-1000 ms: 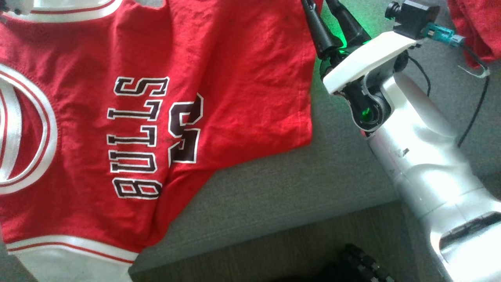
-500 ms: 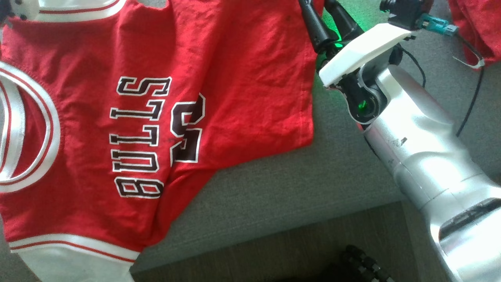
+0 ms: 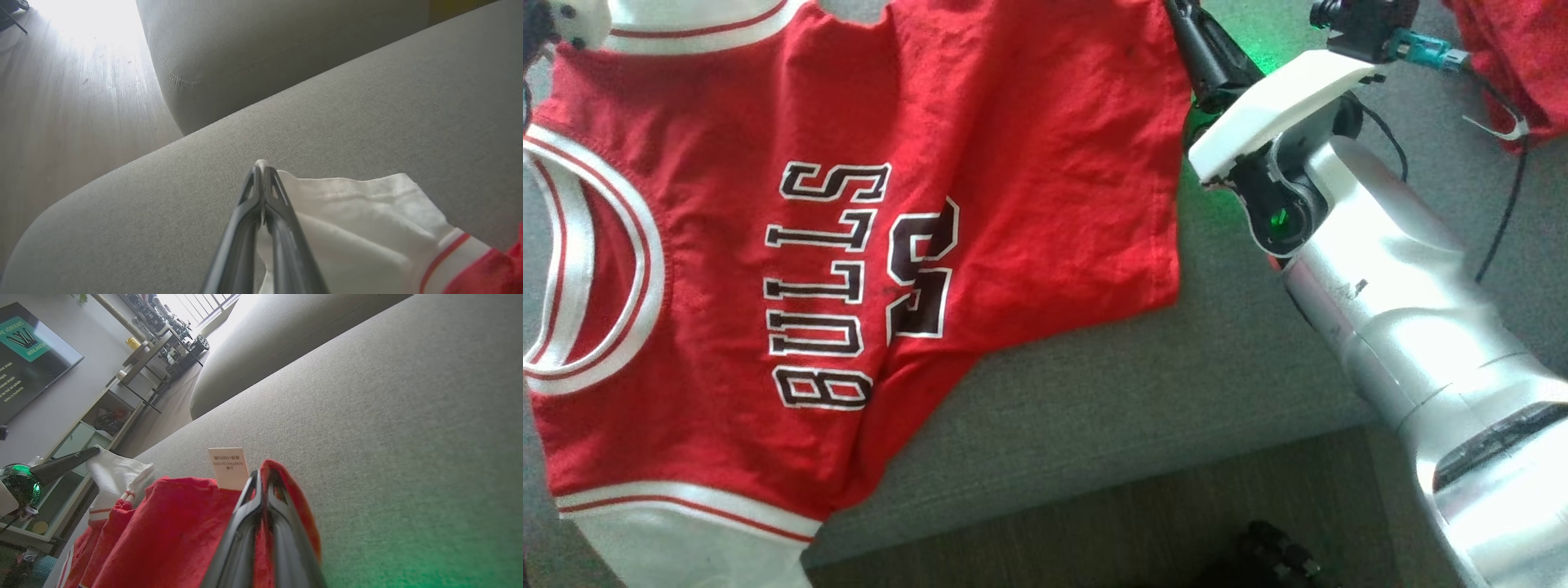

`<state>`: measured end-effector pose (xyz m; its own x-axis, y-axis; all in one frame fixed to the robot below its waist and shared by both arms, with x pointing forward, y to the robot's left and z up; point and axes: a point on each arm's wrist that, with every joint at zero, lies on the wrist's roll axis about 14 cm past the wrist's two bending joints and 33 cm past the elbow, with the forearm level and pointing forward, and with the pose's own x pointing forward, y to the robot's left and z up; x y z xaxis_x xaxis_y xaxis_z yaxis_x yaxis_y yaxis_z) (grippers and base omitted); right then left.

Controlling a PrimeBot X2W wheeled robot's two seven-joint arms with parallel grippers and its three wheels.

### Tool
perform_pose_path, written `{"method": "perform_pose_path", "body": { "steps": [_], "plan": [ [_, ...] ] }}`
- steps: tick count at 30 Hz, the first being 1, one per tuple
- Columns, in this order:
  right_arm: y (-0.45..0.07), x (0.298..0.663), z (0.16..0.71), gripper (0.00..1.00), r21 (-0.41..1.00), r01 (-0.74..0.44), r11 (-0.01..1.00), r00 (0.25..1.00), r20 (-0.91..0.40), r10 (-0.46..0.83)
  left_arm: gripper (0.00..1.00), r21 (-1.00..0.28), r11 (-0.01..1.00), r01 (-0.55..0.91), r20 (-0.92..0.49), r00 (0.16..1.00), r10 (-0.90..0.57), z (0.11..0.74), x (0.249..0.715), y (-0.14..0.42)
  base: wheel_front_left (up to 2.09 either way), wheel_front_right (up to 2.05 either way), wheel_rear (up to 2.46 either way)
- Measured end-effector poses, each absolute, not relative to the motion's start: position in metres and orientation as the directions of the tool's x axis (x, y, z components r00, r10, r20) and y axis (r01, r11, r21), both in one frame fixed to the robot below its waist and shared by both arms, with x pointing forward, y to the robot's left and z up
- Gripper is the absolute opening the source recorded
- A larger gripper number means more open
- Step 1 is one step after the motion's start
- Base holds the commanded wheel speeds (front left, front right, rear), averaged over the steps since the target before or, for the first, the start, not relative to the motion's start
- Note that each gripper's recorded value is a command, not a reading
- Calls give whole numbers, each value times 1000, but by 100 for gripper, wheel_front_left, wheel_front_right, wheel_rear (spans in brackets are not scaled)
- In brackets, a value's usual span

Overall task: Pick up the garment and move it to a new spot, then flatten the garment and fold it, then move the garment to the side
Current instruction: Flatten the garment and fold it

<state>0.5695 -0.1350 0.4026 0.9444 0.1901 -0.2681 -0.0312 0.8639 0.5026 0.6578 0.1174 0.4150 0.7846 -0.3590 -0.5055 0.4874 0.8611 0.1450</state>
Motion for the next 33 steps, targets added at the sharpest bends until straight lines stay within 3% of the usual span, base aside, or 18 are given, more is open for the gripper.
{"method": "perform_pose_path", "body": {
  "steps": [9, 17, 25, 33],
  "plan": [
    [-147, 569, 428, 0, 474, -25, 880, 958, -239, 157, 0, 133, 876, 464, -344, 850, -399, 470, 660, 115, 0, 0, 0],
    [-183, 605, 565, 0, 419, -103, 902, 994, 3, 112, 0, 157, 903, 400, -79, 916, -392, 578, 657, 126, 0, 0, 0],
    [-203, 602, 708, 0, 366, -173, 914, 968, 236, 89, 0, 240, 931, 274, 267, 904, -335, 741, 630, 157, 0, 0, 0],
    [-206, 578, 764, 0, 332, -189, 924, 951, 298, 87, 0, 277, 940, 202, 427, 850, -308, 829, 580, 174, 0, 0, 0]
  ]
}}
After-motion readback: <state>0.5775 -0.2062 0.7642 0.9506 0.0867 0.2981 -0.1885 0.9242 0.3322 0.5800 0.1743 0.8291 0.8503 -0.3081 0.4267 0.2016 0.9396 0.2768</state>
